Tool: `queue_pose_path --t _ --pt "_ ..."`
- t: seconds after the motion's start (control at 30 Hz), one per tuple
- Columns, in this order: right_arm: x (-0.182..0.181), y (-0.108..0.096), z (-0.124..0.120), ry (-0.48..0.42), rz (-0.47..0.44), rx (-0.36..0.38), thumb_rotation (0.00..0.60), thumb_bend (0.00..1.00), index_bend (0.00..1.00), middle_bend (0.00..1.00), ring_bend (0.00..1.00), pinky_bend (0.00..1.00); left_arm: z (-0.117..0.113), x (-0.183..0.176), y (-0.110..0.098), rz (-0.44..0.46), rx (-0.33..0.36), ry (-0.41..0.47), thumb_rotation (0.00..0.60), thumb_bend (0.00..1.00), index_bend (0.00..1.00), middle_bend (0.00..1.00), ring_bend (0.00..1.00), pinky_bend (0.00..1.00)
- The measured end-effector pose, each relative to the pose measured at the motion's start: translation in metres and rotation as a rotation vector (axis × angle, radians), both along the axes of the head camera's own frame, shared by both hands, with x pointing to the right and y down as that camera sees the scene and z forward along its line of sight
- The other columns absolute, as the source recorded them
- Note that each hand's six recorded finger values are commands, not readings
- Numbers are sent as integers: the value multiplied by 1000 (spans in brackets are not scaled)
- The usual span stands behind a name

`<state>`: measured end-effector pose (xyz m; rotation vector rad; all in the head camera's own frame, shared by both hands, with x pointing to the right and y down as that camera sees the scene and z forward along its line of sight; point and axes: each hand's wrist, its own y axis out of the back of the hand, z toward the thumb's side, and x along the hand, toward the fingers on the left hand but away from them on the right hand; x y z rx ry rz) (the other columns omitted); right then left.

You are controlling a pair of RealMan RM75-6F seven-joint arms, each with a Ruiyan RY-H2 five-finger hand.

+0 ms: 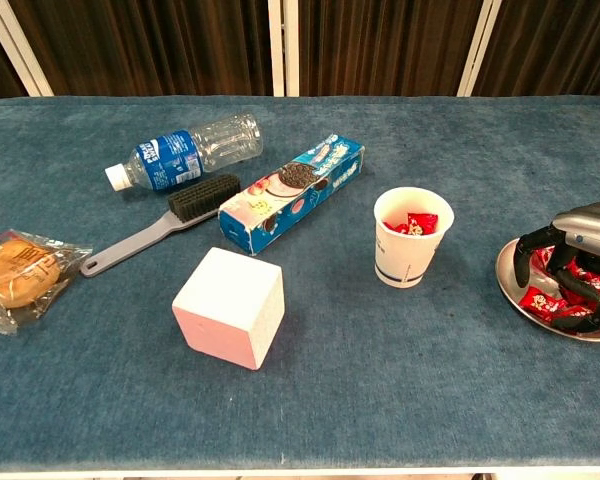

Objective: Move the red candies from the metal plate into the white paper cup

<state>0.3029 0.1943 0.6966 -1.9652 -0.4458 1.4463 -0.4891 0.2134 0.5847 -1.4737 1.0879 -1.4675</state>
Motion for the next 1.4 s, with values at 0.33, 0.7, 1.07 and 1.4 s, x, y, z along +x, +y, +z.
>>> queue_pose_path --t 0.33,0.7,1.07,1.4 --pt "-4 -4 5 -5 4 -7 600 574 623 843 997 1000 0 -2 2 -5 1 1 600 0 52 0 0 0" --pt "-17 -42 -43 -106 22 135 600 575 639 843 997 1000 -1 1 0 2 7 6 600 0 52 0 0 0" --pt "-89 -81 -63 -254 -78 184 600 572 609 843 997 1000 -4 1 2 1 7 -4 600 0 52 0 0 0" --pt "-118 -75 -39 -259 -135 149 600 571 554 843 997 1000 -6 -1 3 -5 4 -9 600 0 52 0 0 0"
